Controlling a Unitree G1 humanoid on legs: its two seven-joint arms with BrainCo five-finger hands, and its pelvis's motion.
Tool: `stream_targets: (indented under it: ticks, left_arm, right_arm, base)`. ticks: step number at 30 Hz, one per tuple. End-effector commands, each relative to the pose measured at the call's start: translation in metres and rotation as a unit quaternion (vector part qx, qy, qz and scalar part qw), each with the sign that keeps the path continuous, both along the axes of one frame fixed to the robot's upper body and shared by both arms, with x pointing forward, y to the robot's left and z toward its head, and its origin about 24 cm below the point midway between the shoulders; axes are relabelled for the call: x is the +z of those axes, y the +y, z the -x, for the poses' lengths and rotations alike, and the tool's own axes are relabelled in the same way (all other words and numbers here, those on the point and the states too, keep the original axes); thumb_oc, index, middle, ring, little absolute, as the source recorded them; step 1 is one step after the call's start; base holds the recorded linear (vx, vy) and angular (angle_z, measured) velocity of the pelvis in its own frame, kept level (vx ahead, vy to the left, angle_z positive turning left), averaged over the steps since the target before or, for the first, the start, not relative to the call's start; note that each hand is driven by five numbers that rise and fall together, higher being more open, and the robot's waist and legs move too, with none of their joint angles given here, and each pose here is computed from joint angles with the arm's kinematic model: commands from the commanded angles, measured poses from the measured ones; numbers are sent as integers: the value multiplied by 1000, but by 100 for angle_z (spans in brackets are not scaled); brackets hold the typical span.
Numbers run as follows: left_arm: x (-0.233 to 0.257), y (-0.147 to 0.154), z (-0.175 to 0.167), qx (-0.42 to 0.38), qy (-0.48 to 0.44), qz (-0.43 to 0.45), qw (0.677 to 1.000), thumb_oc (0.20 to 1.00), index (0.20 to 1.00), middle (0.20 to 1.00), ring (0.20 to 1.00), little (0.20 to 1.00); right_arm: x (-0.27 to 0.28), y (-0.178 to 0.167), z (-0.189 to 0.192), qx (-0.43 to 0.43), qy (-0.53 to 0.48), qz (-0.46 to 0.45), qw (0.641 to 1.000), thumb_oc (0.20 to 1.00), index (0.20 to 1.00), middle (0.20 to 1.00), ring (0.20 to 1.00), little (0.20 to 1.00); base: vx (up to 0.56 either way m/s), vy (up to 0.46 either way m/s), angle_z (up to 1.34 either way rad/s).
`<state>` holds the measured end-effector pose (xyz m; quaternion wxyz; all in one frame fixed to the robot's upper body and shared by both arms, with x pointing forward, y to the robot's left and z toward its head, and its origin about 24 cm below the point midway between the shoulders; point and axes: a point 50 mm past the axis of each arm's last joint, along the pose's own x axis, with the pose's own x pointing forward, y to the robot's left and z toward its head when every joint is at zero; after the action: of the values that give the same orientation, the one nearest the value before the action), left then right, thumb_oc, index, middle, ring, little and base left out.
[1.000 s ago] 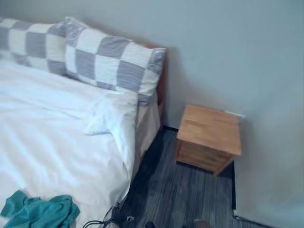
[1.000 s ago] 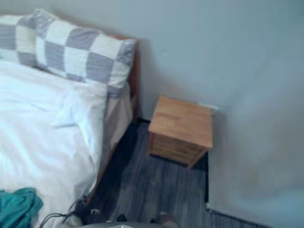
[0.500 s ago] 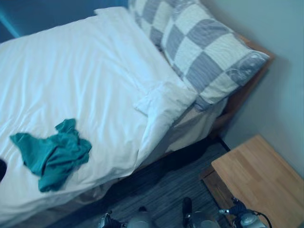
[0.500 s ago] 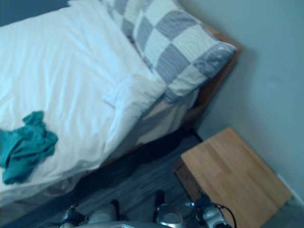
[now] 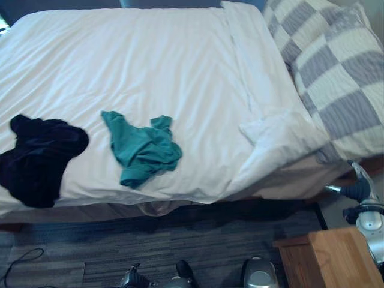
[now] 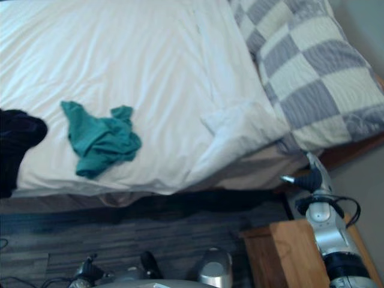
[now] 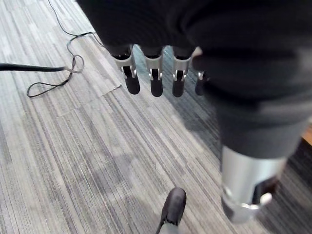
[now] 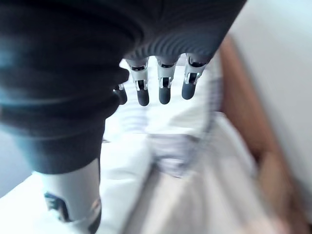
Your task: Tidy up the quilt and then pick up the clothes from the bed and put them into the laundry hamper.
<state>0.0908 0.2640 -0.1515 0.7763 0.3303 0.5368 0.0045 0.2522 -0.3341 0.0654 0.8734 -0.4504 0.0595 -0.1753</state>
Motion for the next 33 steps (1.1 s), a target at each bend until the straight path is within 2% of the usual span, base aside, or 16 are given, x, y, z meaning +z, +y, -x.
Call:
stream_targets:
  ticks: [1, 4, 7, 8, 11, 12, 16, 18, 21, 25, 26, 27, 28, 31, 32, 33]
  left_arm:
    - [3, 7, -3, -24, 1, -5, 1000, 1000, 1000, 1000, 1000, 1000]
    - [7, 16, -5, -42, 6, -23, 999, 1000, 1000, 1000, 1000, 1000]
    - [10, 20, -11, -46, -6, -31, 998, 1000, 1000, 1000, 1000, 1000]
    - [11, 15, -20, -53, -23, -25, 998, 1000, 1000, 1000, 1000, 1000]
    - [13, 4, -36, -84, -47, -11, 995, 1000, 1000, 1000, 1000, 1000]
    - [15, 0, -43, -98, -57, -6, 994, 1000, 1000, 1000, 1000, 1000]
    - [22, -9, -67, -121, -94, 4, 988, 1000, 1000, 1000, 1000, 1000]
    - [23, -20, -72, -112, -112, 24, 987, 1000, 1000, 1000, 1000, 1000]
    - [17, -28, -65, -106, -102, 38, 988, 1000, 1000, 1000, 1000, 1000]
    - [3, -26, -32, -81, -42, 34, 995, 1000, 1000, 1000, 1000, 1000]
    - [3, -26, -32, -84, -41, 34, 995, 1000, 1000, 1000, 1000, 1000]
    - [1, -23, -24, -77, -23, 25, 996, 1000, 1000, 1000, 1000, 1000]
    - [-4, -21, -11, -62, 4, 17, 998, 1000, 1000, 1000, 1000, 1000]
    - [-6, -21, -2, -43, 19, 15, 999, 1000, 1000, 1000, 1000, 1000]
    - [-6, -21, -2, -43, 20, 15, 999, 1000, 1000, 1000, 1000, 1000]
    - [-7, -21, -1, -34, 19, 14, 999, 1000, 1000, 1000, 1000, 1000]
  right_arm:
    - [65, 0, -31, 23, -103, 67, 992, 1000, 1000, 1000, 1000, 1000]
    - [95, 9, -45, 55, -131, 91, 986, 1000, 1000, 1000, 1000, 1000]
    - [119, 34, -66, 105, -157, 111, 976, 1000, 1000, 1000, 1000, 1000]
    - [131, 55, -80, 143, -161, 128, 968, 1000, 1000, 1000, 1000, 1000]
    - [153, 75, -102, 178, -148, 185, 955, 1000, 1000, 1000, 1000, 1000]
    - [157, 79, -110, 182, -136, 195, 954, 200, 200, 200, 200, 200]
    - [152, 63, -131, 149, -44, 224, 962, 200, 200, 200, 200, 200]
    - [121, 30, -124, 91, 16, 188, 978, 200, 200, 200, 200, 200]
    - [96, 22, -113, 83, 32, 152, 984, 200, 200, 200, 200, 200]
    - [54, -6, -38, 57, -10, 150, 987, 200, 200, 200, 200, 200]
    - [53, -8, -35, 54, -9, 149, 987, 275, 275, 275, 275, 275]
    - [39, -13, -15, 40, -3, 142, 989, 1000, 1000, 1000, 1000, 1000]
    - [3, -13, 15, 7, 13, 85, 996, 1000, 1000, 1000, 1000, 1000]
    - [-57, -1, 58, -73, 29, -84, 993, 1000, 1000, 1000, 1000, 1000]
    - [-58, -1, 59, -74, 30, -85, 993, 1000, 1000, 1000, 1000, 1000]
    - [-77, 7, 70, -99, 39, -145, 984, 1000, 1000, 1000, 1000, 1000]
  base:
    - [11, -140, 59]
    - [116, -252, 65]
    - [81, -170, 27]
    - [67, -249, 2]
    - [-24, -141, -5]
    - [-85, -136, 6]
    - [-50, -60, -7]
    - [10, -17, -1]
    - [27, -9, 4]
    - [40, 38, 7]
    - [24, 31, 8]
    - [40, 49, -4]
    - [32, 71, -4]
    - [2, 63, -29]
    - [-7, 48, -53]
    - [-15, 85, -51]
